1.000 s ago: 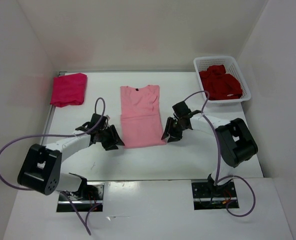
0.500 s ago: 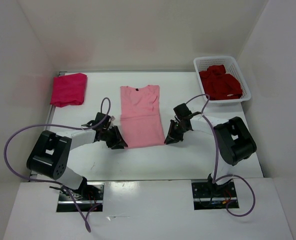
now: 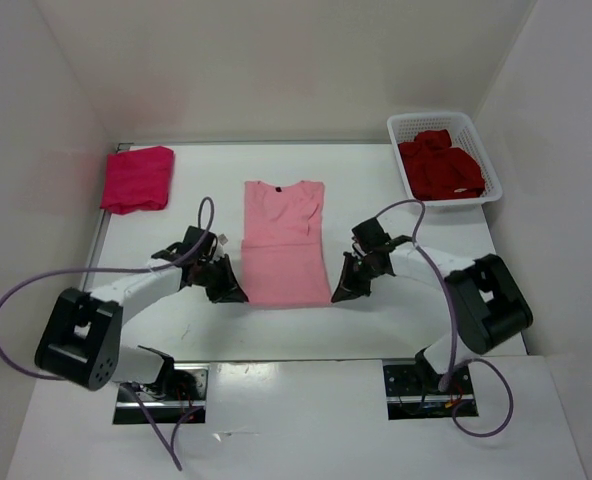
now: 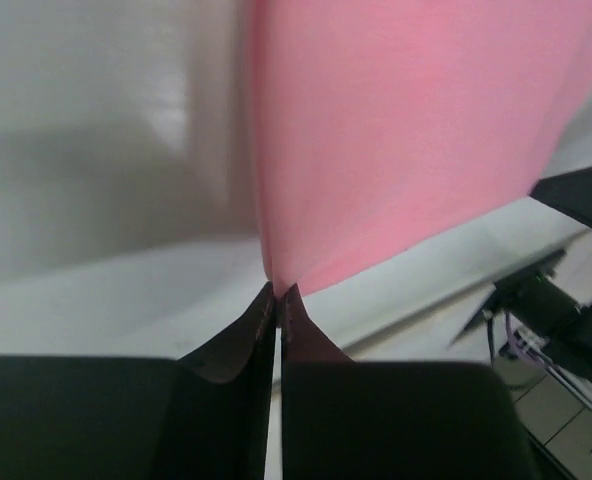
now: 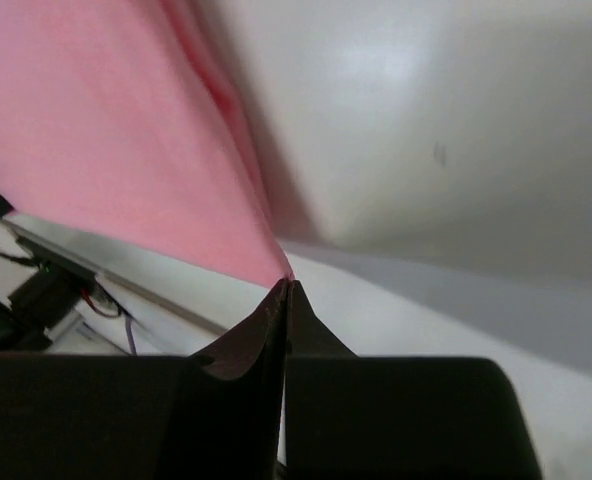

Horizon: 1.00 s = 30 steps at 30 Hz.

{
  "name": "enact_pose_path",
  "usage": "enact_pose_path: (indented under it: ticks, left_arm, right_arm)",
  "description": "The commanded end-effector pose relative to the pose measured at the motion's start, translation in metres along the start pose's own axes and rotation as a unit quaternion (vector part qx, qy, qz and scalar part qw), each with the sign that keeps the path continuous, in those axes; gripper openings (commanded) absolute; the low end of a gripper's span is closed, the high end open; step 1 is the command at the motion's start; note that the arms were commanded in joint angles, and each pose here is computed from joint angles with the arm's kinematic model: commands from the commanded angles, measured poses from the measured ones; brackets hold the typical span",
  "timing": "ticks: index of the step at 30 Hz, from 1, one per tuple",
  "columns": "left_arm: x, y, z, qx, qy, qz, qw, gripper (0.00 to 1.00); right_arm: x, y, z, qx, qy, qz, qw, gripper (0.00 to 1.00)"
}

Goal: Fold and stack the t-shirts
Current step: Grab one side of the 2/3 rectangular tshirt with both arms, then fold the long partially folded tshirt into a neat square

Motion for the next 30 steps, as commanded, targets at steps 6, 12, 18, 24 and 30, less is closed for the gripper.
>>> enact_pose_path:
  ticks: [6,12,18,24,30]
  left_arm:
    - [-0.037,-0.069,0.021,0.015,0.022,0.037,0.999,0.00]
    - [-0.100,-0.094,-0.078,-0.102,0.063,0.083,0.989,0.00]
    - [-0.104,-0.064,-0.185,-0.171,0.042,0.070,0.982,0.00]
    - [-0.085,-0.041,-0.274,-0.220,0.009,0.037,0.975,0.00]
    - [-0.075,-0.002,-0.313,-0.222,-0.001,0.039,0.974,0.09]
  right_arm:
    - [0.030,-0.068,0.004,-0.031,-0.010,-0.044,0.999,0.00]
    - [0.092,-0.085,-0.081,-0.093,-0.049,-0.089,0.990,0.00]
    - [0.154,-0.100,-0.190,-0.175,-0.083,-0.123,0.973,0.00]
    - [0.163,-0.067,-0.276,-0.204,-0.066,-0.112,0.970,0.00]
    - [0.150,-0.020,-0.308,-0.197,-0.040,-0.082,0.976,0.00]
Point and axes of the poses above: each gripper's point midway between its finger pads, its own y axis out along the fingers, its own x axis along the line the jaws close on, z = x × y, the point moved 2 cm from there along -y, back along the fingers, and after that the axes turned 4 degrees about y, right-handed, at the moved point
